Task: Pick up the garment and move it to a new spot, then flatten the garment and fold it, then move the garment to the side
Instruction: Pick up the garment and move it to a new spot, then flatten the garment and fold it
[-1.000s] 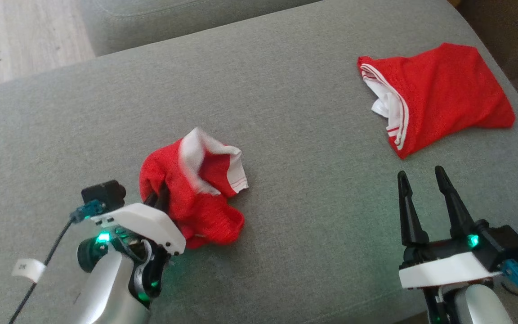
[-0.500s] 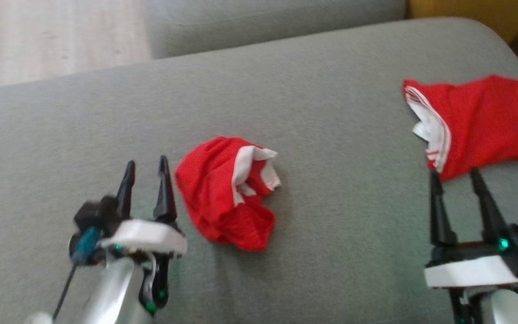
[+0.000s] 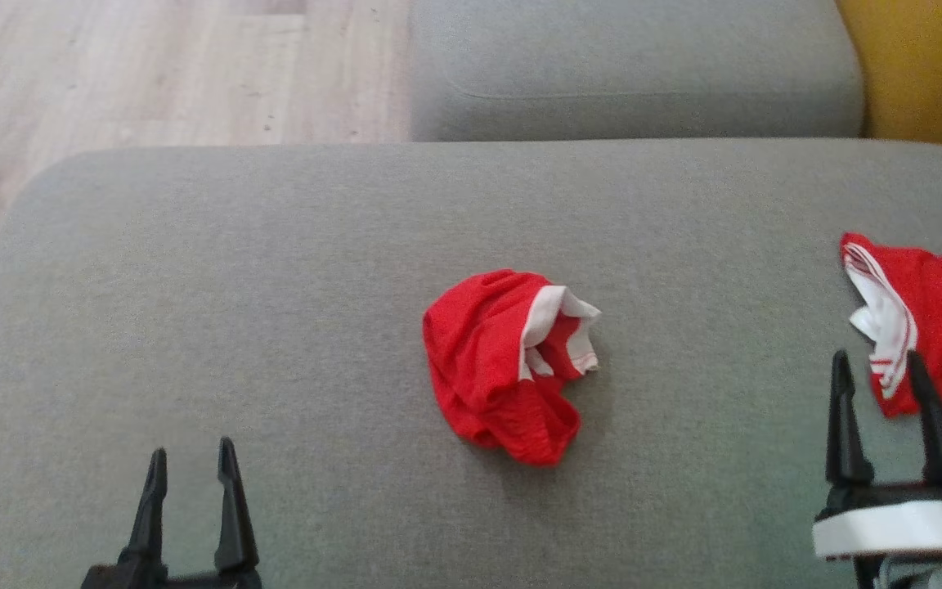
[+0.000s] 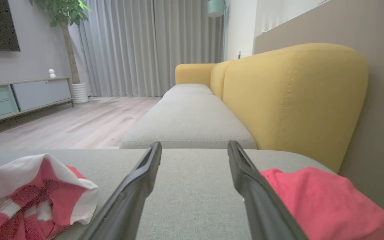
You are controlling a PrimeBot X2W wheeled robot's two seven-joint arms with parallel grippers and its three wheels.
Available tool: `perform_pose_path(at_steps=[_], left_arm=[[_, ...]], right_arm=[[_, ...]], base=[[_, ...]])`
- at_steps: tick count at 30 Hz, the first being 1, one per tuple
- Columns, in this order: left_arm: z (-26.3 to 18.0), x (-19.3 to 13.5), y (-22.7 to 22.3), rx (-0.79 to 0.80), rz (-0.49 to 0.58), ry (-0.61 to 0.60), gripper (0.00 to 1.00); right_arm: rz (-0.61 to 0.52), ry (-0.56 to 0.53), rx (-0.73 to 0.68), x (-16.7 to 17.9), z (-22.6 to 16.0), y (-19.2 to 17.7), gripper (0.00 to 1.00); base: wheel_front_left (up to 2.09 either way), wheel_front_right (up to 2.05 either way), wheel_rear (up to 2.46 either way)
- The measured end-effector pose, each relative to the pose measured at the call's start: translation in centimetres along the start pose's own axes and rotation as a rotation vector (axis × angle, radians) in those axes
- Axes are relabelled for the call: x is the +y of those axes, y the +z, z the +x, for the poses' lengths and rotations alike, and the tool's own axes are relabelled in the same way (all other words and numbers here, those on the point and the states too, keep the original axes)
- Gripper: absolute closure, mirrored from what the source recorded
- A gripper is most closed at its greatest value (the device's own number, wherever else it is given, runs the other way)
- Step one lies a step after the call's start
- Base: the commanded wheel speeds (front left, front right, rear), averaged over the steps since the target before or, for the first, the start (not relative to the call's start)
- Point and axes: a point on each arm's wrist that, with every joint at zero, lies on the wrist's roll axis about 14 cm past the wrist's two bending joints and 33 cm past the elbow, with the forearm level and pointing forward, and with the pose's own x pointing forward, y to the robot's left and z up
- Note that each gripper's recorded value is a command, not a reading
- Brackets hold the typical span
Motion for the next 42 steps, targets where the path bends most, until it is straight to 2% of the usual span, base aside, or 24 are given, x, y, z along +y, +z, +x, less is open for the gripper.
perform_pose_path(at_steps=[5, 13, 36, 39, 42], left_arm=[[-1.5, 1.2, 0.0, -0.005, 0.034, 0.007, 0.0], [-1.3, 0.2, -0.3, 0.002, 0.049, -0.057, 0.0], [-1.2, 0.0, -1.6, 0.043, 0.061, -0.086, 0.0], [-0.8, -1.2, -1.3, 0.031, 0.058, -0.125, 0.0], [0.0, -5.1, 0.1, -0.016, 0.043, -0.246, 0.0]], right_arm=[[0.014, 0.056, 0.064, 1.9, -0.4, -2.0, 0.0], [0.075, 0.076, 0.133, 3.1, -1.3, -4.1, 0.0], [0.086, 0.062, 0.148, 2.8, -1.7, -4.6, 0.0], [0.087, 0.059, 0.15, 2.7, -1.9, -4.7, 0.0], [0.089, 0.052, 0.15, 2.5, -2.2, -4.7, 0.0]], base=[[0.0, 0.0, 0.0], [0.0, 0.0, 0.0], [0.0, 0.0, 0.0], [0.0, 0.0, 0.0], [0.0, 0.0, 0.0]])
